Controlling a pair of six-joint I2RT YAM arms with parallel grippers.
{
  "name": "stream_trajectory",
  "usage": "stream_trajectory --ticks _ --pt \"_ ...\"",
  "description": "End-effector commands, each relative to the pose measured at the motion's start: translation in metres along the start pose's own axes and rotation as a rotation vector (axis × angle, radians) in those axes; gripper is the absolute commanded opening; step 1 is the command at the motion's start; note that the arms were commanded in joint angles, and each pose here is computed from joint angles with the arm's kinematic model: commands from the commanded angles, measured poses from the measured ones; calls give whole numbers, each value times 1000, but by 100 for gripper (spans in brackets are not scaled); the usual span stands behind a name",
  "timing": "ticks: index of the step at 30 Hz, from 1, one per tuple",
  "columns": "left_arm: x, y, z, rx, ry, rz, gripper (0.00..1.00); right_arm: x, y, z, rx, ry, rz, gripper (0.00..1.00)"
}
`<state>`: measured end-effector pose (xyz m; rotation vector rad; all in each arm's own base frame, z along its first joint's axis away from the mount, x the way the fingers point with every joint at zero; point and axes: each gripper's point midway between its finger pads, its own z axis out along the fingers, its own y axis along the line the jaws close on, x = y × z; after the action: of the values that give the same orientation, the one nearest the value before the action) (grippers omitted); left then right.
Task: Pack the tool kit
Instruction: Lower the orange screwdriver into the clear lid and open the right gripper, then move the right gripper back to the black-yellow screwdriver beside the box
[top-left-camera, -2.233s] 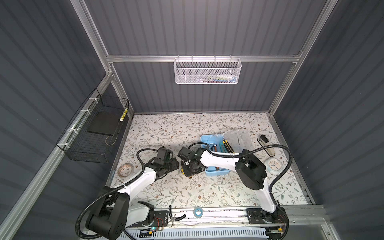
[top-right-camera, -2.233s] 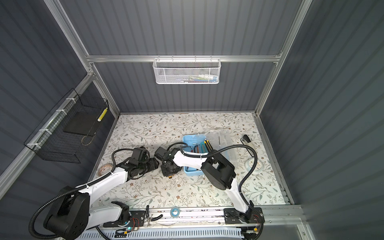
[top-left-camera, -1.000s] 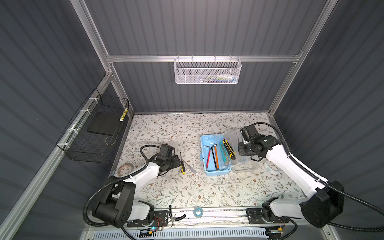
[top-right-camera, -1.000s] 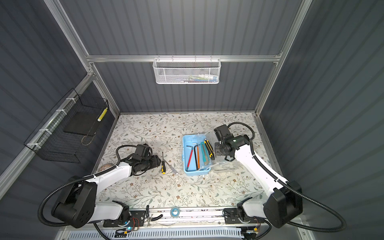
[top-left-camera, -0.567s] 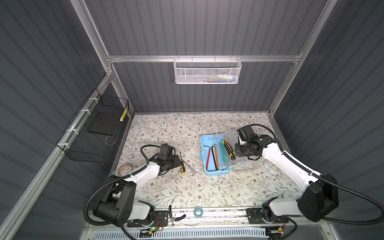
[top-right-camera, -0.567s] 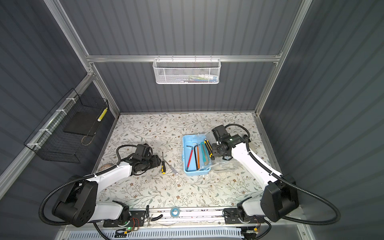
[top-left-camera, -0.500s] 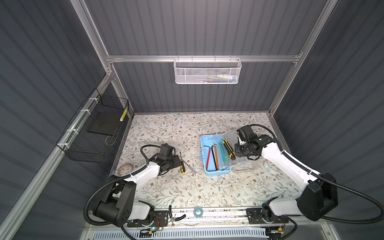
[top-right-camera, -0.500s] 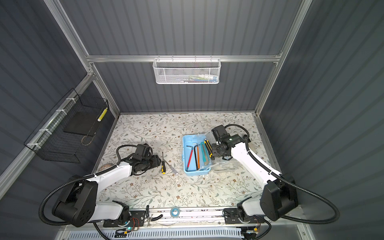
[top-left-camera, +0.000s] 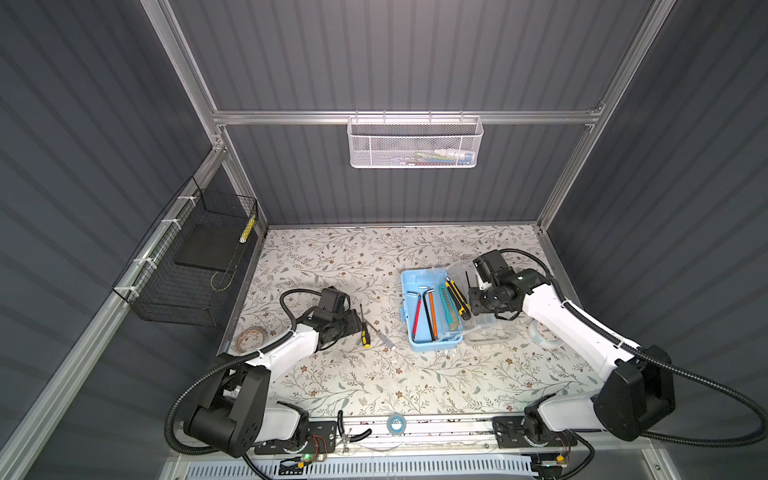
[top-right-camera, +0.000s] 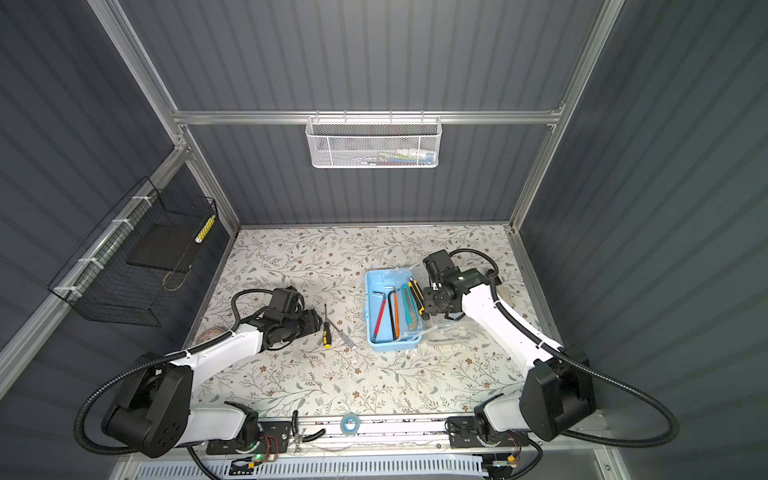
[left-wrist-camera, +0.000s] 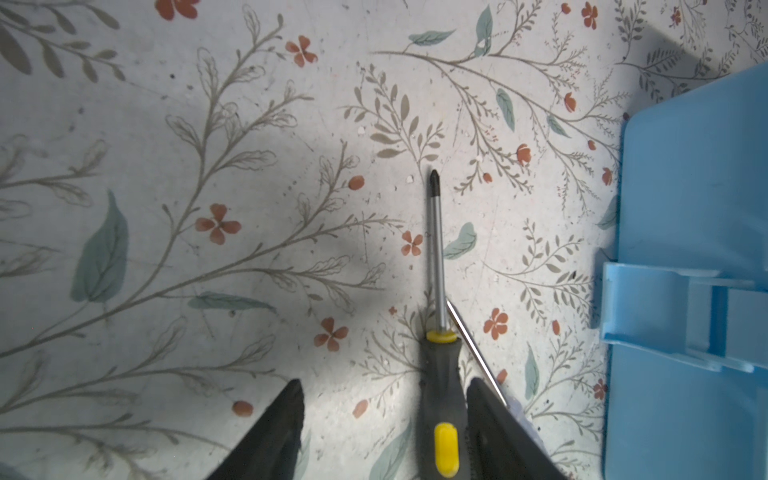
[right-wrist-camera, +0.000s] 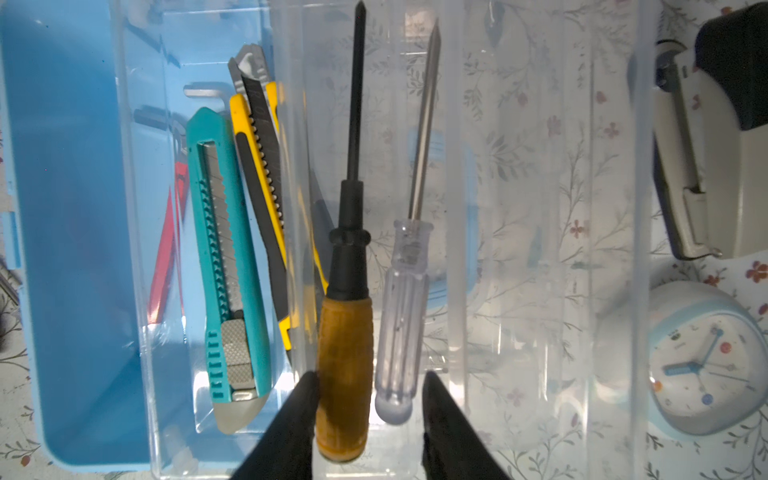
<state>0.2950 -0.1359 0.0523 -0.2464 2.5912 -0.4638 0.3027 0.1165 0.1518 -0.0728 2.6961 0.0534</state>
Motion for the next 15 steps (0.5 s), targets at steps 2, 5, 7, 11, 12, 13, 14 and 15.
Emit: stream_trajectory --ticks 2,5,7,11,12,13,14,15 --pt "-9 -2 -10 -5 -23 22 63 -21 13 -40 -41 -104 -15 43" --pt "-9 -2 -11 -4 -23 21 63 -30 35 -58 -71 -161 -52 43" --pt "-8 -2 -11 -1 -20 17 63 -35 58 -68 -107 -196 -85 42" --pt "-7 -6 -15 26 -23 3 64 -31 117 -72 -203 -203 -173 43" --pt "-6 -7 -16 32 -23 -1 64 -28 134 -70 -229 -196 -200 43" --pt "-5 -8 -17 38 -25 -5 64 -24 150 -68 -253 -185 -225 44" --pt "-4 -8 -18 41 -25 -6 64 -21 164 -64 -276 -174 -248 45" --pt "-4 -8 -20 44 -26 -6 65 -15 180 -60 -297 -155 -272 46"
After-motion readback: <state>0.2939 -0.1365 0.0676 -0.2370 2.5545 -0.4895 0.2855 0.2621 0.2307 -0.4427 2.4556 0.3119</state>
